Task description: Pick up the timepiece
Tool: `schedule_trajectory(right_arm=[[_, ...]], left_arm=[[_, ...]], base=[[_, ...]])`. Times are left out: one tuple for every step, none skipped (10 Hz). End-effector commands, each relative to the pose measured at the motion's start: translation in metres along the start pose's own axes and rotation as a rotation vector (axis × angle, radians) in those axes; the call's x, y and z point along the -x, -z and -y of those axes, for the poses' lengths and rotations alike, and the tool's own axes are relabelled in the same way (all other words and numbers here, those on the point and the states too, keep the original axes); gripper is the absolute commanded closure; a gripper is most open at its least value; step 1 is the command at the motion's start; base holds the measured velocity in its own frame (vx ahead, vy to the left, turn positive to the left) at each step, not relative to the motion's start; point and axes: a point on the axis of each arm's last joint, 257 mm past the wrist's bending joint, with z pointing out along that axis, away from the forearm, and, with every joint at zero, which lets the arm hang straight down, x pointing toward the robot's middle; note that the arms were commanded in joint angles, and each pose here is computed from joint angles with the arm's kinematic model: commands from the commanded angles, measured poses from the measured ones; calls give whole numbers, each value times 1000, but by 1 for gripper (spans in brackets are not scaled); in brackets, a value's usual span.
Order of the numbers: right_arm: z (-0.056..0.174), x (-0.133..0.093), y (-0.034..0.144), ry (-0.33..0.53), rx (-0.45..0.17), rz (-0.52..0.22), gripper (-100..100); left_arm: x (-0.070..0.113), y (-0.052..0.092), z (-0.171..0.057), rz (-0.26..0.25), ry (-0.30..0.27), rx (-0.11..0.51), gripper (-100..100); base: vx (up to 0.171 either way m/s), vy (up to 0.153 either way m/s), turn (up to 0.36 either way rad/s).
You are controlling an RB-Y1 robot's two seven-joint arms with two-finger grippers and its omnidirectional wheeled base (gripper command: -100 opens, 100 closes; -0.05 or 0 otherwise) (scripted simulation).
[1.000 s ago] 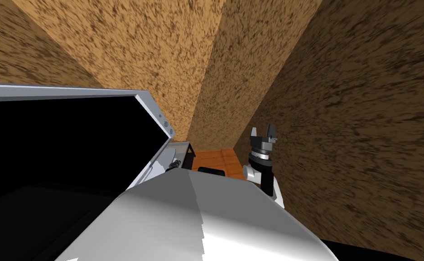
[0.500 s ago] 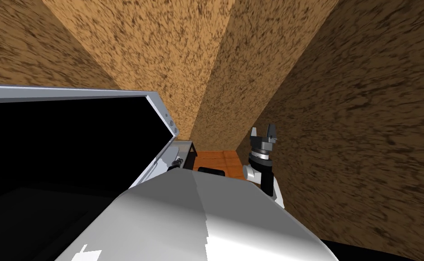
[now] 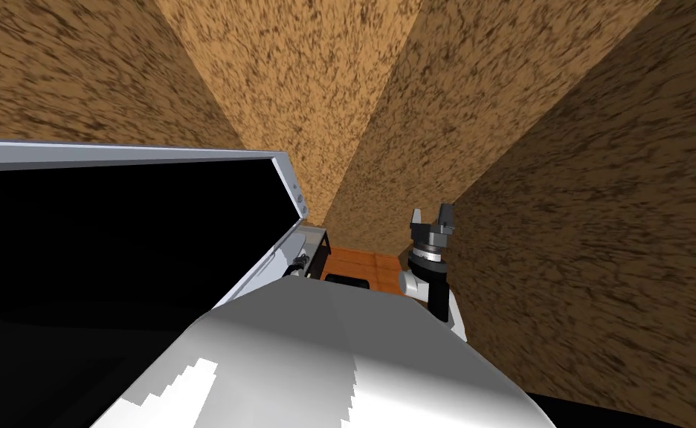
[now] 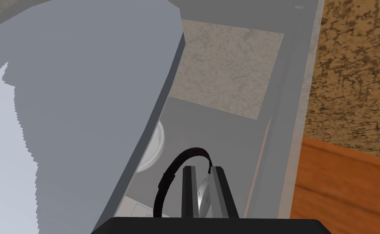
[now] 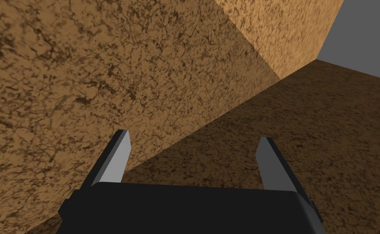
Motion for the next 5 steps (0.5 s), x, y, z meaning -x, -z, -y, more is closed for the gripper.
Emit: schedule_trajectory(right_arm=[[0,0,0,0,0,0,0],[0,0,0,0,0,0,0],[0,0,0,0,0,0,0],[0,0,0,0,0,0,0],[0,0,0,0,0,0,0]], left_arm=[[-10,-4,-24,-7,-38,49,100],[-7,-4,-23,-1,-39,47,100],[-10,-4,-24,-7,-38,49,100],[-19,-7,-45,-16,-69,89,100],[-28,-10,-64,-25,-100,125,100]], base=[[26,-9,353],[21,-11,196],[5,-3,40],[13,1,312],[38,-11,407]])
